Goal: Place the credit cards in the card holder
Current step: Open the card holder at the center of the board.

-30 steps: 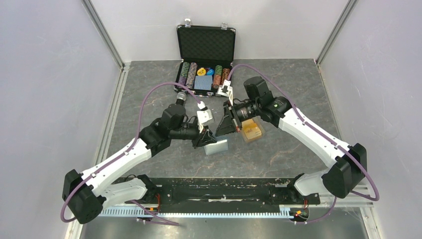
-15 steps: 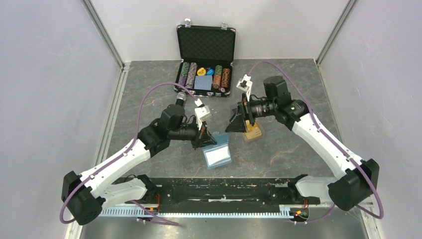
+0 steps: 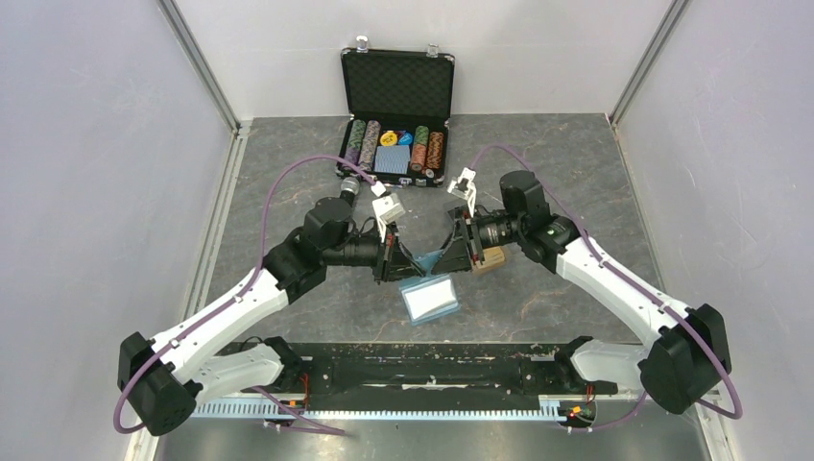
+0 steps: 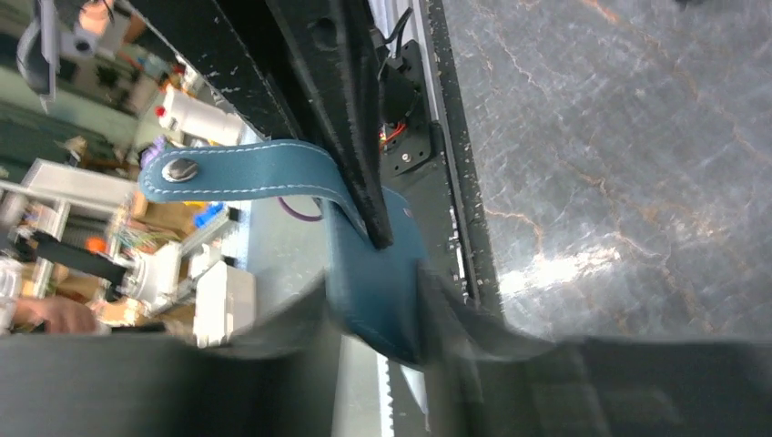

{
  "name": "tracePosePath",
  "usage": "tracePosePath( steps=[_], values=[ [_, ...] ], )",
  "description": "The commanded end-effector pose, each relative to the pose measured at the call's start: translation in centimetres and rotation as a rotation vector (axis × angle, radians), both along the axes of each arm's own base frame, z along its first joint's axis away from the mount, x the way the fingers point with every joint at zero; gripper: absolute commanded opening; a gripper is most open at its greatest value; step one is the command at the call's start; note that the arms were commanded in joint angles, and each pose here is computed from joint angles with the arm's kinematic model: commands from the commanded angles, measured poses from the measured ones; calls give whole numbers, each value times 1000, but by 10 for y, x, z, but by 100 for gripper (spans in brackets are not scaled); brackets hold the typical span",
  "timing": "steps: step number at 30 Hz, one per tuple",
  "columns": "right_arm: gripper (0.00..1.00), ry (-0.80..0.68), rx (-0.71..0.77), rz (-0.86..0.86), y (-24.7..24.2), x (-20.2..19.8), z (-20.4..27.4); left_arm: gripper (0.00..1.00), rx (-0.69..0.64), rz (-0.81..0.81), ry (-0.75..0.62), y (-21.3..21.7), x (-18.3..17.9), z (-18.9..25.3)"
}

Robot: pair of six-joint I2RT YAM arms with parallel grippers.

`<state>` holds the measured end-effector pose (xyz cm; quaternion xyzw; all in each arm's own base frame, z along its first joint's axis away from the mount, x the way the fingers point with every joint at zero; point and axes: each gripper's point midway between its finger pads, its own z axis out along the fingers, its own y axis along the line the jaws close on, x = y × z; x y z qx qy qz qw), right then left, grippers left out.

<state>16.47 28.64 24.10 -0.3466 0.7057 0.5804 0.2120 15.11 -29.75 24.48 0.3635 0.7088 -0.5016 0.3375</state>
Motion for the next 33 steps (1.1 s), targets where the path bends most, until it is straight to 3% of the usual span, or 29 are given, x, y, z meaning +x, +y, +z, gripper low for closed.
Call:
tracePosePath(
  steps=[1, 2, 7, 11, 16, 22, 26, 30, 33],
  values=[
    [15, -26, 94, 28, 16, -3, 20, 26, -94, -11, -17, -6, -1, 36],
    [0, -25, 97, 20, 17, -1, 20, 37, -92, -4, -21, -5, 0, 37],
    [0, -44, 66, -77, 17, 15, 14, 100, -43, 172, -74, 13, 20, 39],
    [0, -50, 39, -165, 11, 29, 11, 100, 2, 373, -113, 41, 37, 41],
    [0, -62, 24, -320, -8, 53, 10, 100, 87, 614, 17, 74, 48, 19],
    [0, -44, 25, -373, -23, 62, 7, 100, 101, 563, 241, 59, 27, -12],
    [0, -34, 23, -372, -25, 60, 4, 100, 22, 451, 363, 34, 14, -19],
    [0, -21, 23, -367, -25, 58, 2, 89, -79, 342, 450, 10, 7, -18],
    [0, -16, 22, -369, -25, 57, 1, 83, -76, 328, 473, 4, 10, -25]
  ],
)
